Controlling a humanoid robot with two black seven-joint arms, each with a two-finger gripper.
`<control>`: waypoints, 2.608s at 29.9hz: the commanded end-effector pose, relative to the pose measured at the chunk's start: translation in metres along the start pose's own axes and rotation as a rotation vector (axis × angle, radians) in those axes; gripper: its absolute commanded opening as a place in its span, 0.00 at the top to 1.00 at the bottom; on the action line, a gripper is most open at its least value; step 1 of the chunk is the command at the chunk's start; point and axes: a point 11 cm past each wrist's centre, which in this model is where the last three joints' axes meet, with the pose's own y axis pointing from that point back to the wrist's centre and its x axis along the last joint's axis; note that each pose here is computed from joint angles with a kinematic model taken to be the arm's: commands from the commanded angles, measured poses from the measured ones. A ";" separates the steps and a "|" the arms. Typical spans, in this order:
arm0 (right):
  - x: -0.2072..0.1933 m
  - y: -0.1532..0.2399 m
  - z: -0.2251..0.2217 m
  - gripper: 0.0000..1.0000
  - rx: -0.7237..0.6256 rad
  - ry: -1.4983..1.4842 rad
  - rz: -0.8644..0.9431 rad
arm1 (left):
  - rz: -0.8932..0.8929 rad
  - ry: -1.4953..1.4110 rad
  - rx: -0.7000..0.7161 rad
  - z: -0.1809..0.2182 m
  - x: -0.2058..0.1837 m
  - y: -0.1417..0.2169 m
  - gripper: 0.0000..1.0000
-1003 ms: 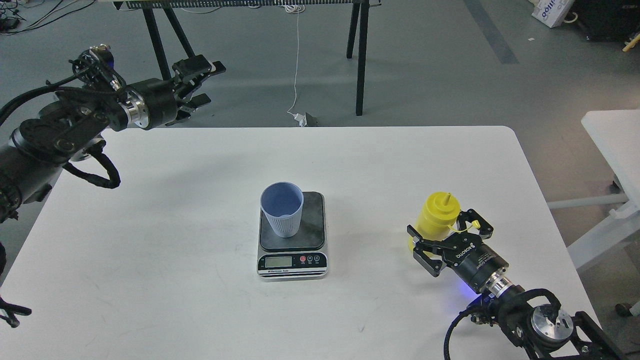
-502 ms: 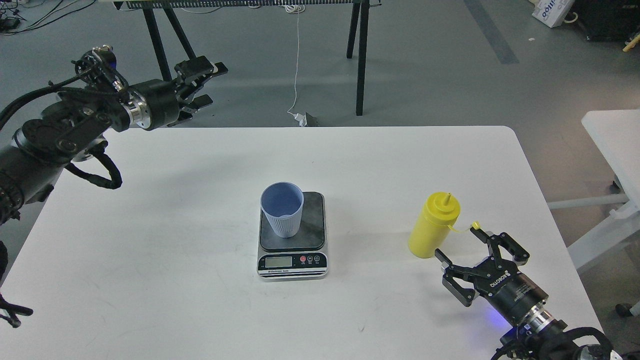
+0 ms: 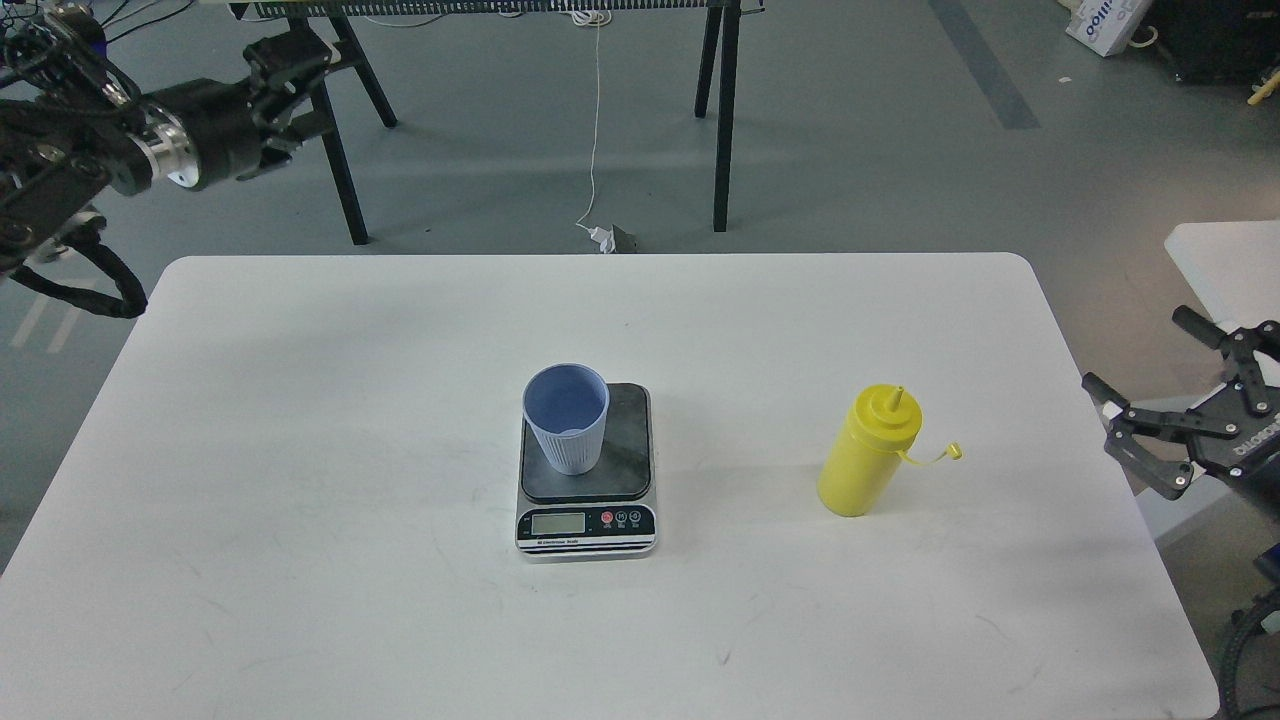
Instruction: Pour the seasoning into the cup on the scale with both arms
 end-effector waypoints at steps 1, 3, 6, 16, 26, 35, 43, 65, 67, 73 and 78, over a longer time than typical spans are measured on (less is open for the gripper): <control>-0.007 -0.029 -0.036 0.06 0.026 0.061 -0.002 | -0.004 -0.135 -0.047 0.049 0.026 0.002 0.01; -0.003 -0.051 -0.042 0.06 0.003 0.078 0.022 | -0.047 -0.185 -0.090 0.073 0.023 0.000 0.01; -0.002 -0.079 -0.053 0.06 -0.020 0.118 0.054 | -0.137 -0.277 -0.138 0.101 0.009 0.005 0.01; -0.001 -0.120 -0.027 0.06 -0.064 0.098 0.024 | -0.635 -0.938 -0.138 0.103 -0.121 0.024 0.01; 0.003 -0.127 -0.009 0.06 -0.093 0.078 0.014 | -0.816 -1.019 -0.126 0.052 -0.192 0.009 0.02; 0.006 -0.135 0.004 0.06 -0.114 0.070 0.010 | -0.849 -0.985 -0.115 0.038 -0.213 -0.005 0.02; 0.004 -0.138 0.005 0.06 -0.114 0.071 0.001 | -0.858 -0.971 -0.104 0.032 -0.221 -0.013 0.02; 0.017 -0.154 0.028 0.03 -0.177 0.136 0.049 | -0.071 0.405 -0.187 -0.010 -0.082 -0.014 0.01; 0.018 -0.154 0.027 0.03 -0.175 0.136 0.052 | 0.013 0.497 -0.181 -0.030 -0.074 -0.006 0.01; 0.018 -0.154 0.027 0.03 -0.174 0.136 0.052 | 0.169 0.615 -0.193 -0.056 -0.058 0.002 0.01; 0.018 -0.155 0.024 0.03 -0.166 0.136 0.055 | 0.178 0.620 -0.196 -0.056 -0.056 0.003 0.01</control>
